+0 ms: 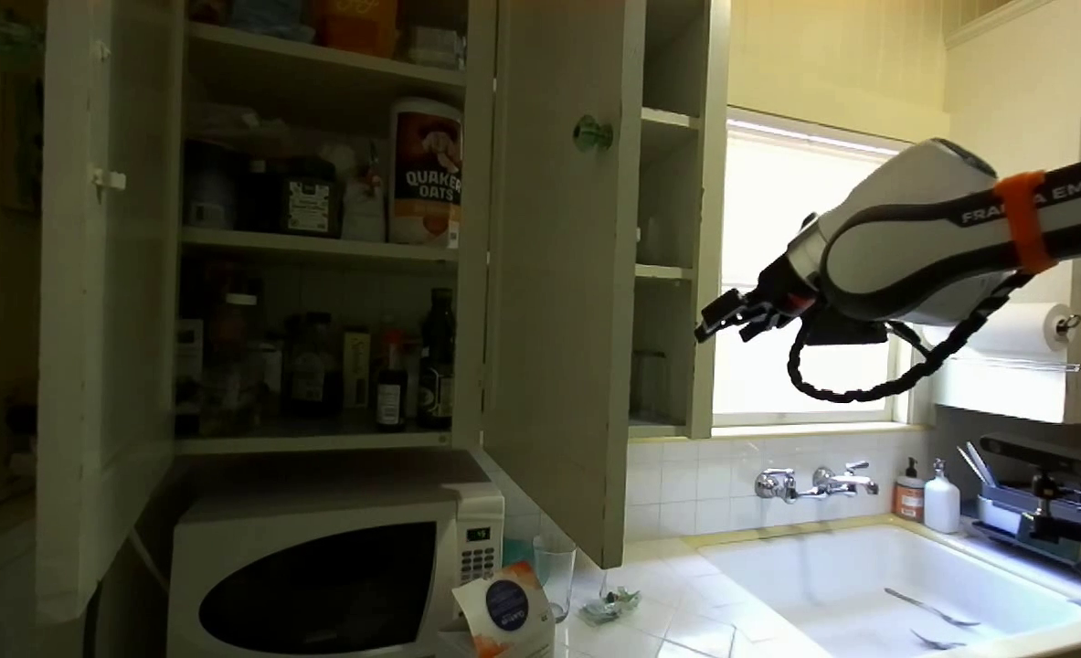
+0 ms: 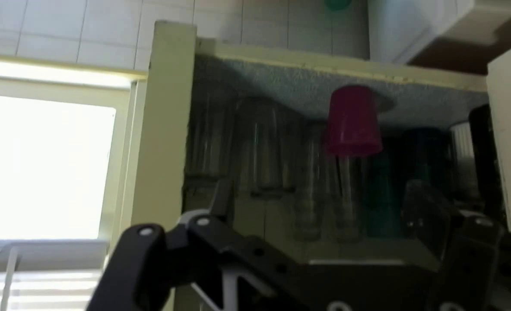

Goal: Open the right cabinet door then put the white box on the bottom shelf.

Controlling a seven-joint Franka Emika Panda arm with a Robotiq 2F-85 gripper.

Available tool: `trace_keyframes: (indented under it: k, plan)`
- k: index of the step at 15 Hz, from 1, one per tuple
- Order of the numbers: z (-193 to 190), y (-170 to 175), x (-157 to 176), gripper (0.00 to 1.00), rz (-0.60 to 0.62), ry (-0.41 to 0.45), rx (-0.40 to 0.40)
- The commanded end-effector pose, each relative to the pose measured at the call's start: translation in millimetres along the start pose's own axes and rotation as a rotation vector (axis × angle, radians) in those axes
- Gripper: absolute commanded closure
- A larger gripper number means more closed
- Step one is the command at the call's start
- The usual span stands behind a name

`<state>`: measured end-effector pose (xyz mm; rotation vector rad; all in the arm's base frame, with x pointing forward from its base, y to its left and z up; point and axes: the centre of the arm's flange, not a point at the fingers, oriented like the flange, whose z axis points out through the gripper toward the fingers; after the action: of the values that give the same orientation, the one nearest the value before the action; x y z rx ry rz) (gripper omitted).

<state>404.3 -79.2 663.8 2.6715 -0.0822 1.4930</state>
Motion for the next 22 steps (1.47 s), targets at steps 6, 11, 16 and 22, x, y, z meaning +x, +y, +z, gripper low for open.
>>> trace_keyframes:
  k: [6,11,16,22]
  plan:
    - [92.1,-28.4,-11.2,0.0,0.005,-0.48,0.129]
    - [103.7,-41.8,-24.1,0.0,-0.017,-0.691,0.138]
    - [101.6,-42.8,-25.3,0.0,-0.016,-0.652,0.13]
    - [180.9,-30.7,-58.5,0.0,-0.094,-0.719,0.374]
